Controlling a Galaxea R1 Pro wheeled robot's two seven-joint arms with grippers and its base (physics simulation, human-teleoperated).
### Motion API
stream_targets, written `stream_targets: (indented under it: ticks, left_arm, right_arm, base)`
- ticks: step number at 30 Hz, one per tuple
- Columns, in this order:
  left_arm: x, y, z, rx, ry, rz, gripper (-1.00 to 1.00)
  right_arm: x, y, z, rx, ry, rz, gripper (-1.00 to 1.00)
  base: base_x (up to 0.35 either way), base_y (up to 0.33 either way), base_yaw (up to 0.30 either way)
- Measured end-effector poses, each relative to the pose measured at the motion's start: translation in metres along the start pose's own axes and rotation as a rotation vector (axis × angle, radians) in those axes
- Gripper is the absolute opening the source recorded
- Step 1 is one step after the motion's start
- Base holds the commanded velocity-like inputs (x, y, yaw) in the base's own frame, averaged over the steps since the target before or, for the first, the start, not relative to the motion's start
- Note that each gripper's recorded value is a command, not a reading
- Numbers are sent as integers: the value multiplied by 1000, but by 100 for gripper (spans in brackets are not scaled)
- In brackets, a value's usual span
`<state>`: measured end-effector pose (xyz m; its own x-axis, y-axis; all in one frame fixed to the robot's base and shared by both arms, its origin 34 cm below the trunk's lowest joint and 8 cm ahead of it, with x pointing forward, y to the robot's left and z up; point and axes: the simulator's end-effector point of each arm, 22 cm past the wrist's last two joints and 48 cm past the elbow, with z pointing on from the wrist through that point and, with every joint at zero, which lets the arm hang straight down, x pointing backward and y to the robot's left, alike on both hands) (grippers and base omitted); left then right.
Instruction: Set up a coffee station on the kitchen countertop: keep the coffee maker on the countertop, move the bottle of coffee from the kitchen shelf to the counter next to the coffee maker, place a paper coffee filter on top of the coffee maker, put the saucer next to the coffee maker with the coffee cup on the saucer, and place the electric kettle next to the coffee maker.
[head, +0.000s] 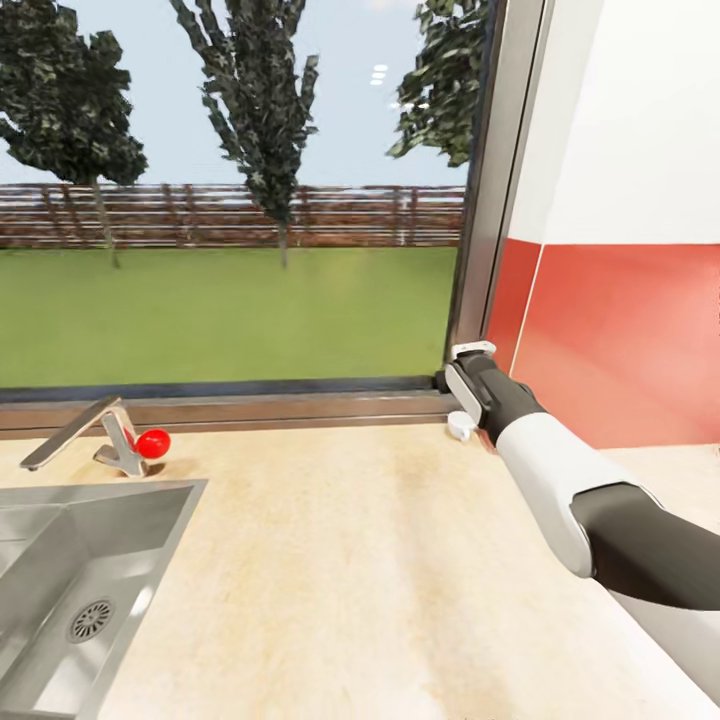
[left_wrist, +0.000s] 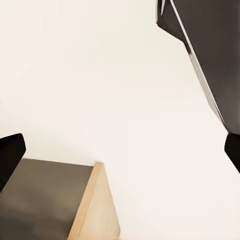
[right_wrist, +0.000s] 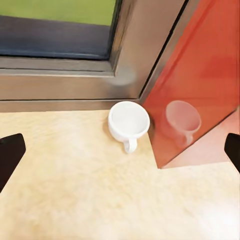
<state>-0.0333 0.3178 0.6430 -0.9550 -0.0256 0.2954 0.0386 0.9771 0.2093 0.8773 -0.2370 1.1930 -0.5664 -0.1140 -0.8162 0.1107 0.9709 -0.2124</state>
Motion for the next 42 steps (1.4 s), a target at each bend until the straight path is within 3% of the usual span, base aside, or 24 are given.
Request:
stream_targets:
  ticks: [5,10,16,33,42]
  left_arm:
    - [3,0,0,0,8,2,100]
    - [6,-2,-1,2,16,3,100]
    - [10,-2,-1,3,26,4,100]
    - [23,-1,-2,-1,55,10,100]
    - [28,1,-3,-2,67,11,100]
  right_arm:
    - [-13,-3,-5,-9,-15,24,100]
    - [-23,-1,-24,-26,28,1,100]
    - [-41,6,-41,-46,9,-7,100]
    - [-22,6,-21,-45,55,-14,100]
    - [23,11,4,-42,163,-34,100]
  base:
    - [0,0,-7]
    - [0,0,-1]
    - [0,0,0]
    - [0,0,0]
    - [0,0,0]
